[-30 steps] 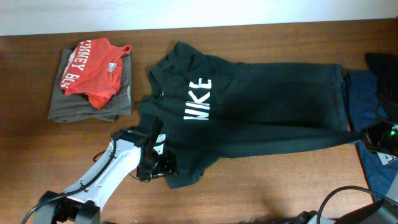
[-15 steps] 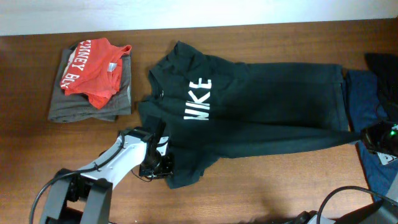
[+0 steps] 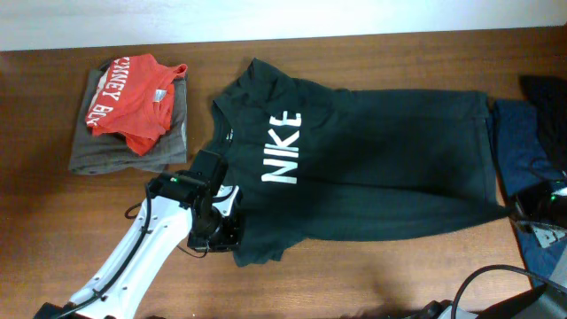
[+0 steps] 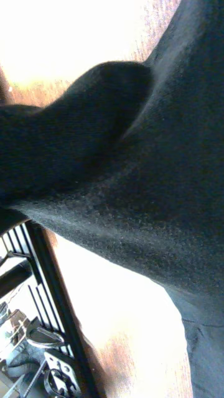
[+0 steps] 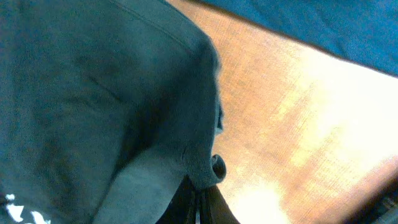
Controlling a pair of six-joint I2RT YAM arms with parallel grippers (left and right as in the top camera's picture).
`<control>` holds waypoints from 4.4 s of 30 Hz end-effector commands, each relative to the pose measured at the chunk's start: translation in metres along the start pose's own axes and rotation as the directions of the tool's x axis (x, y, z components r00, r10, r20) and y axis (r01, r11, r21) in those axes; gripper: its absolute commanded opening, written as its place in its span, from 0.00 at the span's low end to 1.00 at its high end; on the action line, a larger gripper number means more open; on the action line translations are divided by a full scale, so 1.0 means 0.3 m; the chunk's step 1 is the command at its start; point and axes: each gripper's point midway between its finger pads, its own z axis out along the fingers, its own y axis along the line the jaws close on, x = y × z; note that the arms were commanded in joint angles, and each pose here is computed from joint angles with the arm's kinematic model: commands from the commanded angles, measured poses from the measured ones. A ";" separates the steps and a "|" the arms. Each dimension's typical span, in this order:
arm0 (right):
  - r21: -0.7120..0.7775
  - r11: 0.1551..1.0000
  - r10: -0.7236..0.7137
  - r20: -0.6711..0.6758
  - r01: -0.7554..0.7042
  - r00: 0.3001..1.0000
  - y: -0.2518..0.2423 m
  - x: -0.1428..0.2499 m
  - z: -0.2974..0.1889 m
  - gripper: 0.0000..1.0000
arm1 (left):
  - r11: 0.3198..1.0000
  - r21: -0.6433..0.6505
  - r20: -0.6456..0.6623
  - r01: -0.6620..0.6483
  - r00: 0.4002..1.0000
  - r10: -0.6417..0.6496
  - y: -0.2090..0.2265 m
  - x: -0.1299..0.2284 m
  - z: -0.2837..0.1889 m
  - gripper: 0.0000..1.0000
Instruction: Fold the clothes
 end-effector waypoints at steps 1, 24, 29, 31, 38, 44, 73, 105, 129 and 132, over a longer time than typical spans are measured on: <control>0.094 0.996 -0.007 0.040 0.003 0.999 -0.052 -0.021 -0.018 0.04 | 1.000 0.014 0.016 -0.019 1.000 0.019 -0.009 -0.006 -0.019 0.01; -0.086 0.982 -0.174 -0.041 0.170 0.984 0.069 0.047 -0.012 0.04 | 1.000 -0.006 0.043 -0.025 0.999 0.025 -0.007 0.002 -0.062 0.00; -0.114 0.966 -0.231 0.032 0.233 0.972 0.152 0.016 -0.003 0.04 | 1.000 0.014 0.128 -0.016 0.992 0.014 -0.007 -0.070 -0.074 0.00; -0.115 0.970 -0.207 0.052 0.212 0.977 0.165 0.000 -0.002 0.04 | 1.000 0.019 0.143 0.015 0.990 -0.017 0.015 -0.085 -0.083 0.00; -0.065 0.984 -0.156 0.151 0.167 0.976 0.157 -0.094 0.008 0.04 | 0.991 0.080 0.300 0.108 0.946 -0.127 0.119 -0.219 -0.154 0.00; -0.102 0.978 -0.166 0.162 0.183 0.973 0.197 -0.135 0.049 0.04 | 0.992 0.094 0.349 0.084 0.930 -0.112 0.112 -0.270 -0.164 0.00; -0.098 0.966 -0.238 0.015 0.238 0.971 0.207 -0.002 0.062 0.04 | 0.993 0.062 0.022 0.096 0.995 -0.097 0.093 -0.006 -0.094 0.00; -0.110 0.962 -0.245 0.057 0.250 0.968 0.222 -0.020 0.043 0.04 | 0.974 -0.068 -0.007 -0.216 0.976 0.216 -0.004 -0.062 0.151 0.49; -0.101 0.963 -0.245 0.063 0.251 0.967 0.218 -0.025 0.043 0.04 | 0.874 -0.228 -0.091 -0.430 0.903 0.420 0.004 -0.080 0.324 0.42; -0.101 0.963 -0.245 0.063 0.251 0.967 0.218 -0.025 0.043 0.04 | 0.871 -0.237 -0.088 -0.430 0.903 0.421 0.007 -0.086 0.323 0.35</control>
